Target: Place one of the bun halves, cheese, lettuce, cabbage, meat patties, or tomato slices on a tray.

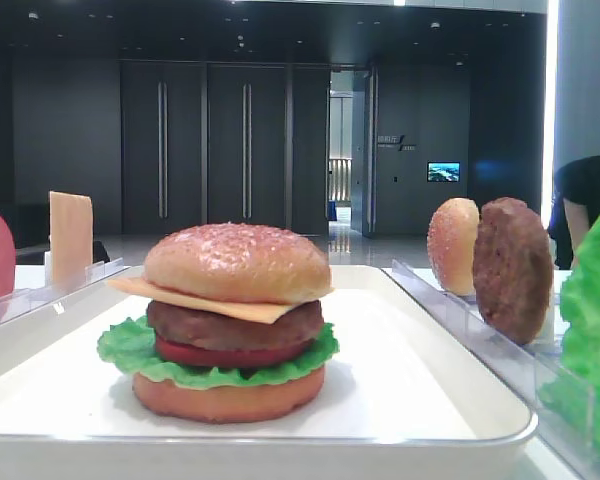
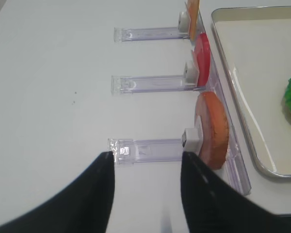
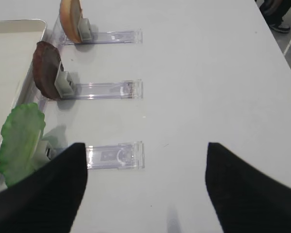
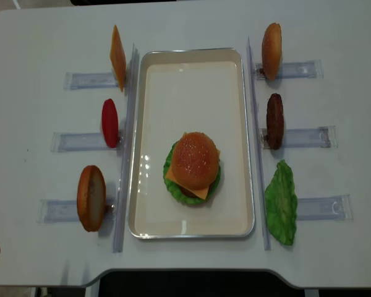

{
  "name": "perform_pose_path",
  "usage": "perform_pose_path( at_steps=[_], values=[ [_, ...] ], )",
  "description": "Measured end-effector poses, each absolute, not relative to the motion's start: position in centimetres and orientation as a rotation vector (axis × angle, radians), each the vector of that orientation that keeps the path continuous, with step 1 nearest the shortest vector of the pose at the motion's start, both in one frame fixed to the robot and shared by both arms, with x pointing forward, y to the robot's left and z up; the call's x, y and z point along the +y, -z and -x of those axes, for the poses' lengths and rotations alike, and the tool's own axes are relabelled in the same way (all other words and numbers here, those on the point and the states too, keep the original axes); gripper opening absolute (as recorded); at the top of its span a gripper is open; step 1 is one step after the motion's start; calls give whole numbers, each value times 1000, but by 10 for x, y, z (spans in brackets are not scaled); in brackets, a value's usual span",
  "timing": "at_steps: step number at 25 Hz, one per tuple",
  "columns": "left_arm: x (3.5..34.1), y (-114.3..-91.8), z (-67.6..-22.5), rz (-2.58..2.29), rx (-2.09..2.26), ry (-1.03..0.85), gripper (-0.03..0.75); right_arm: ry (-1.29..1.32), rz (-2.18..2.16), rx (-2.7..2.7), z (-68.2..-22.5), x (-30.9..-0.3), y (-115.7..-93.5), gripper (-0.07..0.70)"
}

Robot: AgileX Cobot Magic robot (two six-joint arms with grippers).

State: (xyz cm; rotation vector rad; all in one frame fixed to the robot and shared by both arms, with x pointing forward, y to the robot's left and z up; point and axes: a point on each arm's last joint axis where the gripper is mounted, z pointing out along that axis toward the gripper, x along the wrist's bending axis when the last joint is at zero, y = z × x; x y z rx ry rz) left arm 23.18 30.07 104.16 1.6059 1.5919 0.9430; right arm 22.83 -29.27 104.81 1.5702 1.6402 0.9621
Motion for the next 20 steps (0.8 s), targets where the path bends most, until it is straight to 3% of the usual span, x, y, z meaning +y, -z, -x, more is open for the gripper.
perform_pose_path(
  at_steps=[20],
  values=[
    [301, -1042, -232, -1606, 1592, -943, 345, -955, -1554, 1649, -228, -293, -1048, 490]
  ],
)
